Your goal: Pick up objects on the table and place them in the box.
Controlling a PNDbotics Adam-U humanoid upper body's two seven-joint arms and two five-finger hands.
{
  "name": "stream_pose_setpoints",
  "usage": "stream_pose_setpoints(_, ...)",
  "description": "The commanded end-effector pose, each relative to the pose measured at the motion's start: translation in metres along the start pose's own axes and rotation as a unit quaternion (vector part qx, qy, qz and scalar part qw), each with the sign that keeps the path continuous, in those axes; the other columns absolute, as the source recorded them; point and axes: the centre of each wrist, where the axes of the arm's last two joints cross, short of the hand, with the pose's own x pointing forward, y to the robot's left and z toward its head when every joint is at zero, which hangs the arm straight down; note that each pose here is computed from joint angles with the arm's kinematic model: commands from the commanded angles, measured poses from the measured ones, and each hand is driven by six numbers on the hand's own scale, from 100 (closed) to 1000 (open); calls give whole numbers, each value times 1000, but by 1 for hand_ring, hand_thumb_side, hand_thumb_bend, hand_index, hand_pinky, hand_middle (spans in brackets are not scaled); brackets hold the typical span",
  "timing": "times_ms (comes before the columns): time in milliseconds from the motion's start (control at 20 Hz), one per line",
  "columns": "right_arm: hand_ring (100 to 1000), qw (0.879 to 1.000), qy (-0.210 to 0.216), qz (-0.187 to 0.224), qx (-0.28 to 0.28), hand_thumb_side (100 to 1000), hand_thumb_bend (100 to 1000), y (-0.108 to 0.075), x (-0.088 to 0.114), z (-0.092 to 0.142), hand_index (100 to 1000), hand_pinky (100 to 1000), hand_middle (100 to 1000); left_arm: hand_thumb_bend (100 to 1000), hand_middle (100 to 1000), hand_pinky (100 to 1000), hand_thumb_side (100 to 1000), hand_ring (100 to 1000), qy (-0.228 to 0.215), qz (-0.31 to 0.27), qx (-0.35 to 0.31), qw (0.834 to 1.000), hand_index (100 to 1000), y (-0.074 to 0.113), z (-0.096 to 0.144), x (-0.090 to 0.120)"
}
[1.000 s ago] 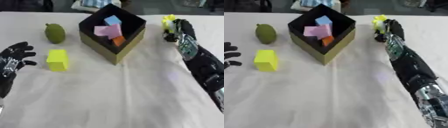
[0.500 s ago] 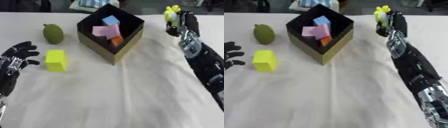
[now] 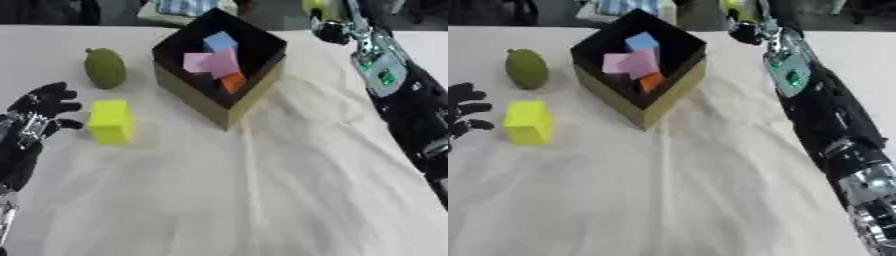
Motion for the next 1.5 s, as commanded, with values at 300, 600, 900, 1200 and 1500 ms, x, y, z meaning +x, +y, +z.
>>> stream_pose_setpoints(300, 722, 983, -113, 55, 136, 251, 100, 6, 49, -11, 816, 713, 662, 421, 747, 656, 633, 774, -7, -7, -2, 1000, 858, 4, -1, 5)
stream_pose_setpoints(600, 822, 976, -138, 101, 133, 442, 447, 9, 66, -13, 984, 778, 882, 419, 747, 657, 633, 774, -7, -5, -3, 1000, 858, 3, -1, 5)
stream_pose_setpoints(900, 842, 974, -172, 133, 62, 453, 553, -5, 84, -11, 992, 796, 924, 418, 747, 657, 633, 775, -4, -7, -2, 1000, 858, 4, 0, 4)
stream_pose_setpoints(1200, 821, 974, -202, 104, 12, 395, 390, -31, 92, 4, 973, 782, 874, 419, 747, 657, 629, 776, -3, -14, 12, 1000, 857, 10, 2, 4)
stream_pose_setpoints(1500, 769, 979, -200, -6, -45, 335, 274, -62, 80, 43, 943, 746, 797, 424, 748, 659, 620, 777, -9, -43, 39, 998, 855, 27, 3, 12)
